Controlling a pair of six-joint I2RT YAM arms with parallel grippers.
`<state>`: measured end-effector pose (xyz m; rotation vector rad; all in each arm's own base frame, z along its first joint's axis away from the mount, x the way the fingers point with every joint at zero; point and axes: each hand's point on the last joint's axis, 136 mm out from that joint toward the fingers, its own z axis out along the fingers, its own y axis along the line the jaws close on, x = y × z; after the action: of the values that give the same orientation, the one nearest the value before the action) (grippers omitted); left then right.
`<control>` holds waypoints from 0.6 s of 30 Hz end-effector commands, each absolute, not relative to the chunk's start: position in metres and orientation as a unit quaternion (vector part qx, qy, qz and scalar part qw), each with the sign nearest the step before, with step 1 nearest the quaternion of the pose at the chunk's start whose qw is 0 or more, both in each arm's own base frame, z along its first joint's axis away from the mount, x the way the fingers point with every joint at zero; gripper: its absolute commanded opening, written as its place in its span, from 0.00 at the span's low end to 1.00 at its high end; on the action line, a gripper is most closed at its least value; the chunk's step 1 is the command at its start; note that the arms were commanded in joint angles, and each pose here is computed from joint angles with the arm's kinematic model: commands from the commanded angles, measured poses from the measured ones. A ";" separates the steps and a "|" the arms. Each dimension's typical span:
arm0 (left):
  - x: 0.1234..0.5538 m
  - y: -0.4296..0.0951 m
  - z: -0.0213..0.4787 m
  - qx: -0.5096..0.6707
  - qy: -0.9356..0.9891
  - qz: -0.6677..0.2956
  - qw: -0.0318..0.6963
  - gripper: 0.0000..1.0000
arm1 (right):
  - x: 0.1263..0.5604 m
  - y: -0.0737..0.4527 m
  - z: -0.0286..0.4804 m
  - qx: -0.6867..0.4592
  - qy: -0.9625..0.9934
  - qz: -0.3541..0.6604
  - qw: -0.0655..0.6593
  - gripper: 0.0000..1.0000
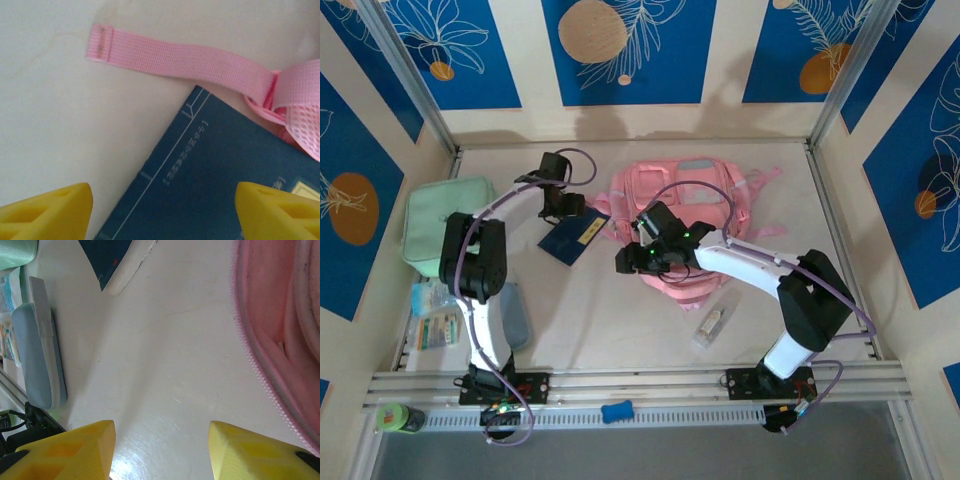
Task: Pack the student bag
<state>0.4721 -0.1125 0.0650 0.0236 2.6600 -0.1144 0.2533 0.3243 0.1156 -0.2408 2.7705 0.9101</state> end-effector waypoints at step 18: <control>0.365 -0.084 0.025 -0.093 0.982 0.062 0.155 0.64 | 0.267 0.294 0.129 -0.072 0.940 0.309 0.129 0.51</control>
<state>0.4020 -0.0937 0.0297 -0.2049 2.7618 -0.0027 0.2661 0.2936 0.1212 -0.1657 2.7470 0.8797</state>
